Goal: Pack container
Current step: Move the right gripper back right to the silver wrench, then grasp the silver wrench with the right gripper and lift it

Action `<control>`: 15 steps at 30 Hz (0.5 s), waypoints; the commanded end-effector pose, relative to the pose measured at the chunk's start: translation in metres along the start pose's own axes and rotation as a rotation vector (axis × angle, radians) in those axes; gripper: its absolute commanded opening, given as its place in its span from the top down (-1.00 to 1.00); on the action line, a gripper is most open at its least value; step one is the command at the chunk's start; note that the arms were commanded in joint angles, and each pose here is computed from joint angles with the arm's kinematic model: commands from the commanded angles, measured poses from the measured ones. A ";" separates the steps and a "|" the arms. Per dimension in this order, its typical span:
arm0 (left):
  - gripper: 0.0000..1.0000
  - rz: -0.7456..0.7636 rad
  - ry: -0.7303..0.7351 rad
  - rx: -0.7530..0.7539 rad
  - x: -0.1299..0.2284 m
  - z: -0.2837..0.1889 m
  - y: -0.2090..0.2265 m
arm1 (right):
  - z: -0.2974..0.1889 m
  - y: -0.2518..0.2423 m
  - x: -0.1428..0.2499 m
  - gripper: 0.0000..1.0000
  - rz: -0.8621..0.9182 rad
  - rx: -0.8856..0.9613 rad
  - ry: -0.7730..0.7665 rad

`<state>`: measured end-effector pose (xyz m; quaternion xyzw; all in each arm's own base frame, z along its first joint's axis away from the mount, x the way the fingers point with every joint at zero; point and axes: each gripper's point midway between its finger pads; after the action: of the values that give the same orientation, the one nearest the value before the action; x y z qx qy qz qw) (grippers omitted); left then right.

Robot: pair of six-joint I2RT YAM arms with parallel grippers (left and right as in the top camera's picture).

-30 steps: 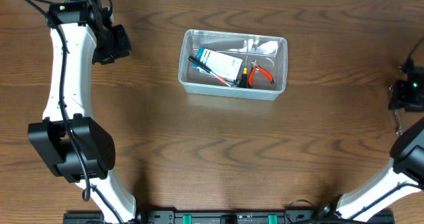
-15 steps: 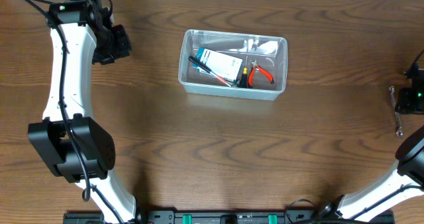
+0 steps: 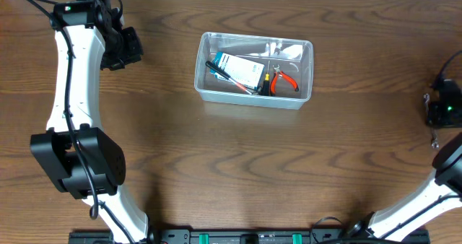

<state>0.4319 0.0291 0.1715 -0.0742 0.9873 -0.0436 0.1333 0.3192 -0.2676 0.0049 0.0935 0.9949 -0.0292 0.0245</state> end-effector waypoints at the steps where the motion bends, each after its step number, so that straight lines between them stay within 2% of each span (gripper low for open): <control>1: 0.42 0.003 0.025 -0.014 0.004 0.007 0.003 | 0.016 0.004 0.007 0.38 -0.014 -0.030 0.034; 6: 0.42 0.003 0.025 -0.014 0.004 0.007 0.003 | 0.018 0.003 0.004 0.41 -0.014 -0.025 0.026; 8: 0.42 0.003 0.025 -0.014 0.004 0.007 0.003 | 0.018 0.003 0.004 0.53 -0.008 -0.025 0.026; 11: 0.42 0.003 0.025 -0.014 0.004 0.007 0.003 | 0.018 0.003 0.004 0.95 0.022 -0.025 0.026; 15: 0.42 0.003 0.025 -0.014 0.004 0.007 0.003 | 0.018 0.003 0.004 0.97 0.045 -0.024 0.027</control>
<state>0.4319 0.0291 0.1715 -0.0742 0.9873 -0.0436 0.1333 0.3208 -0.2678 -0.0027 0.0991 0.9945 -0.0253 0.0235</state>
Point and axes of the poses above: each gripper's point midway between its finger pads, its own z axis out along the fingers, its own y axis along the line the jaws close on, x = y × z, and after that the axes turned 11 degrees about z, right-handed
